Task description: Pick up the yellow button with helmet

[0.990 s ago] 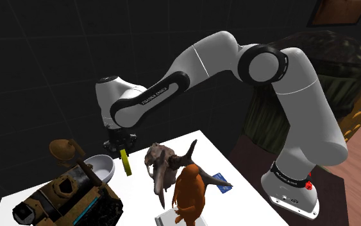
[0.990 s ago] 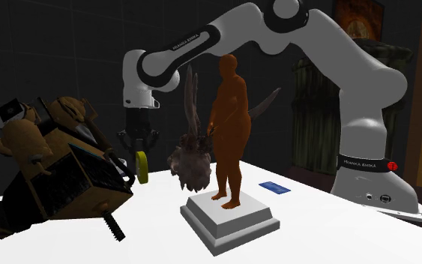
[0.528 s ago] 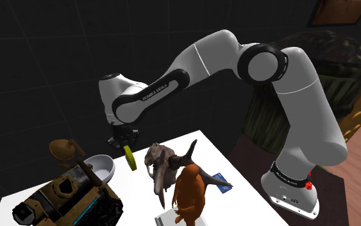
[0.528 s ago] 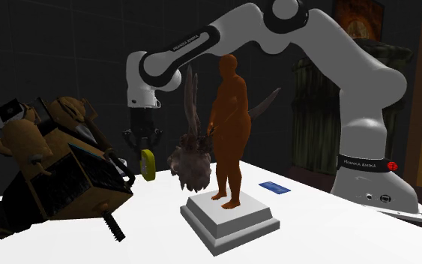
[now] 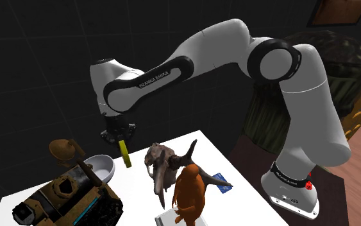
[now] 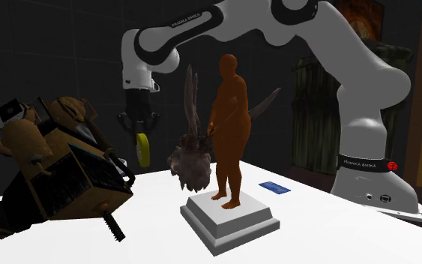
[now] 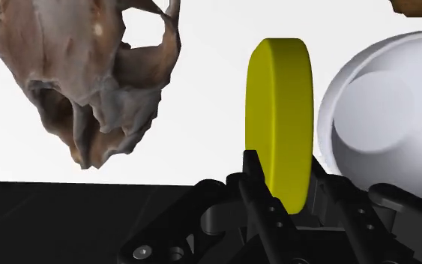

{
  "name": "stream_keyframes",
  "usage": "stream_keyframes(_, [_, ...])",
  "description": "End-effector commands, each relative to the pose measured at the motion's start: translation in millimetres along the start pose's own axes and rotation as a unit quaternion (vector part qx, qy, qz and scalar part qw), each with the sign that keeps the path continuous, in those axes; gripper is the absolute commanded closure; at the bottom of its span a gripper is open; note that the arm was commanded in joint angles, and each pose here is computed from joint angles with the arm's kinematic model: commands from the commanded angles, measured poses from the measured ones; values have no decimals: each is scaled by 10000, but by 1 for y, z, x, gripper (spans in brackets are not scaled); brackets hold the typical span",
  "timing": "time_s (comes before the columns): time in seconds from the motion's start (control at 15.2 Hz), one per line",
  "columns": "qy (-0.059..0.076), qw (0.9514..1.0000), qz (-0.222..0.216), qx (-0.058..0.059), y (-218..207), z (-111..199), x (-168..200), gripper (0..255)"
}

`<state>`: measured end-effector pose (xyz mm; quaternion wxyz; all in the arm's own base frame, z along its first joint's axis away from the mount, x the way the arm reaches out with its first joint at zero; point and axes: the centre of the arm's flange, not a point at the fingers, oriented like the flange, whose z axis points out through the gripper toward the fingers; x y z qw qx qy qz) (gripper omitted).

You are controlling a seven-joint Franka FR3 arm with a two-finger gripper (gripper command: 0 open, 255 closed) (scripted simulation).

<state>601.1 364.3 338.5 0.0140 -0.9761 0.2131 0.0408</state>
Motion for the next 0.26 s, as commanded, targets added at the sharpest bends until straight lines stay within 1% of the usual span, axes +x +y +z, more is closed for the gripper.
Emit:
stream_keyframes(0.0, [55, 9999, 44, 76, -1, -12, 1, 255])
stream_keyframes(0.07, [56, 9999, 44, 75, -1, -17, 1, 255])
stream_keyframes(0.2, [56, 9999, 44, 75, -1, -18, 1, 255])
